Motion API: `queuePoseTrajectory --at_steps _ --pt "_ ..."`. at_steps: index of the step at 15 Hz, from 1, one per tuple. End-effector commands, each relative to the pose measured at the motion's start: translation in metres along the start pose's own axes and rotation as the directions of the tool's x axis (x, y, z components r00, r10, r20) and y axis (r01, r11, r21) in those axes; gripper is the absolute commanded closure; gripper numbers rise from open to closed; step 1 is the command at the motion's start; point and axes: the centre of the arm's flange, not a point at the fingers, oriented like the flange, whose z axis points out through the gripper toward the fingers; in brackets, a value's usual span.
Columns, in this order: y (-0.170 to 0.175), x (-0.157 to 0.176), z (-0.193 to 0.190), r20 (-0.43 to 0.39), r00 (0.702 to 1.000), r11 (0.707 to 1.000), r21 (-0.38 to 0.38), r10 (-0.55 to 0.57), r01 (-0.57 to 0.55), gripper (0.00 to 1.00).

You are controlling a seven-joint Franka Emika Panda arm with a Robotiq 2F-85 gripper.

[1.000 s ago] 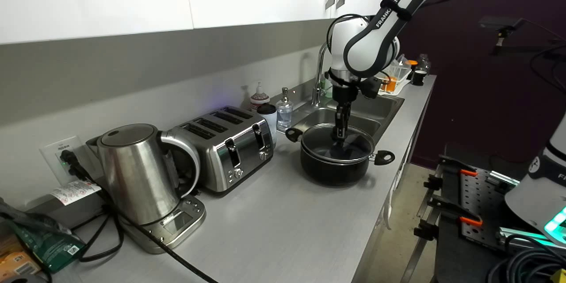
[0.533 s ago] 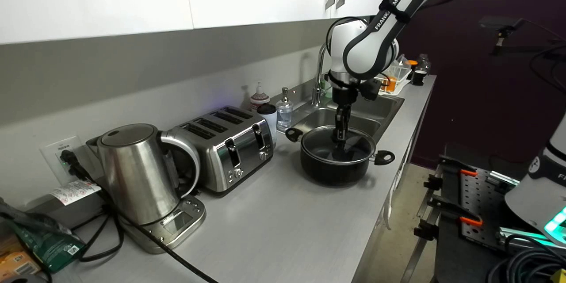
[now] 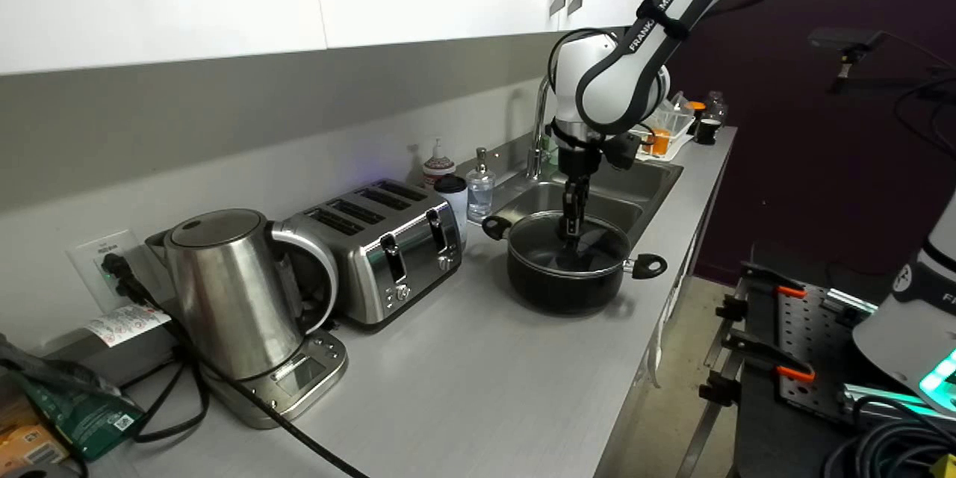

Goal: Place the lid on the pot

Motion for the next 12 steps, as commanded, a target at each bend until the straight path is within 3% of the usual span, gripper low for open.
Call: queuePoseTrajectory --at_steps 1,10,11,12 --pt "0.0033 0.0123 -0.0072 -0.004 1.0 1.0 0.005 -0.013 0.013 0.76" --pt "0.0054 0.012 0.0007 0.004 1.0 1.0 0.007 -0.021 0.021 0.76" --pt "0.0051 0.0114 0.0014 0.007 1.0 1.0 0.01 -0.023 0.023 0.56" --pt "0.0051 0.0107 0.0015 0.007 1.0 1.0 0.012 -0.025 0.025 0.26"
